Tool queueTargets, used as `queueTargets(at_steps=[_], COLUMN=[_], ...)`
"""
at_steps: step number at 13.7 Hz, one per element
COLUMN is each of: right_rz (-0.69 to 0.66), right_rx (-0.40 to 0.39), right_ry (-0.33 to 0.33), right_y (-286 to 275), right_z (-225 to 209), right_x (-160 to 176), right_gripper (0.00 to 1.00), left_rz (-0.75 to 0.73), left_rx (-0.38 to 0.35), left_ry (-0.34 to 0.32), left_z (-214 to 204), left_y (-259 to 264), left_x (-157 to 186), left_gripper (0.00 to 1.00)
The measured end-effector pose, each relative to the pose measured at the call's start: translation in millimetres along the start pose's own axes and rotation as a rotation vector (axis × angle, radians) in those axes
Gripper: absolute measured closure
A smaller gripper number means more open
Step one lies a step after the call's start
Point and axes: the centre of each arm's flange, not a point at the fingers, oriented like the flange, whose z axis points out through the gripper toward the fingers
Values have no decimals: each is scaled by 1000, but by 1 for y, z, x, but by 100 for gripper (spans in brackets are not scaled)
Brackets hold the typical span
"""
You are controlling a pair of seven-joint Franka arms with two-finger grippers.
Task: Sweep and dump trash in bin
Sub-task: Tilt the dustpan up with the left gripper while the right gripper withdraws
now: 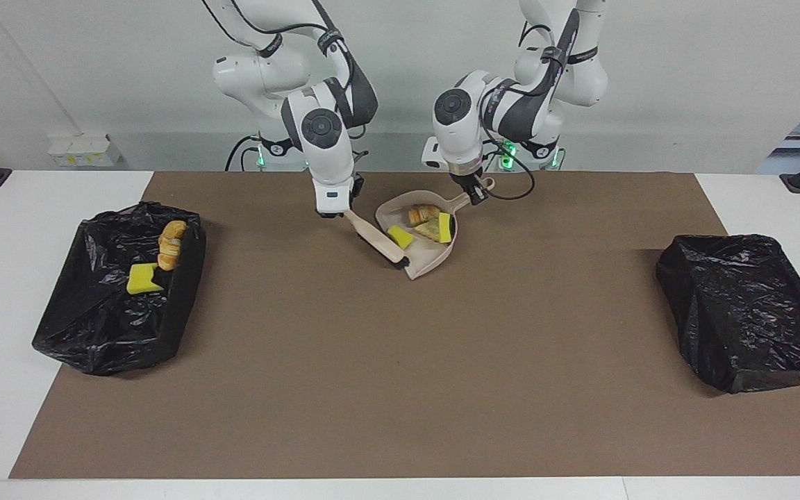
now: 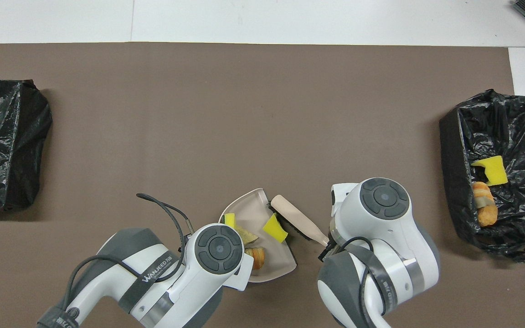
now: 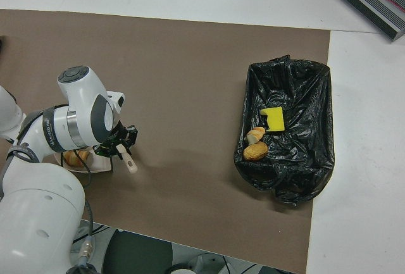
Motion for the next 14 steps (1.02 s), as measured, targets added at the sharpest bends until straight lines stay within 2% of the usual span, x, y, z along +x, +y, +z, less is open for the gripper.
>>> queueTargets(at_steps=[4,6,10,14], right_rz=[24,48,127,155], right_rx=[9,0,-15,17], right_ry=[-23,-35,-28,-24], right_y=[0,-20,-88,-95], right_z=[-6,-9,-13,-46], right_x=[-8,-7,3,-12], right_gripper=[74,74,74,74], left_rz=[50,75,80,42], left_rx=[-2,18,27,21], left_ry=[14,53,73,122], left_z=[0,3,9,9], left_y=[-12,-13,-14,-27], left_x=[-4,0,0,-2], left_gripper=[68,68,68,68])
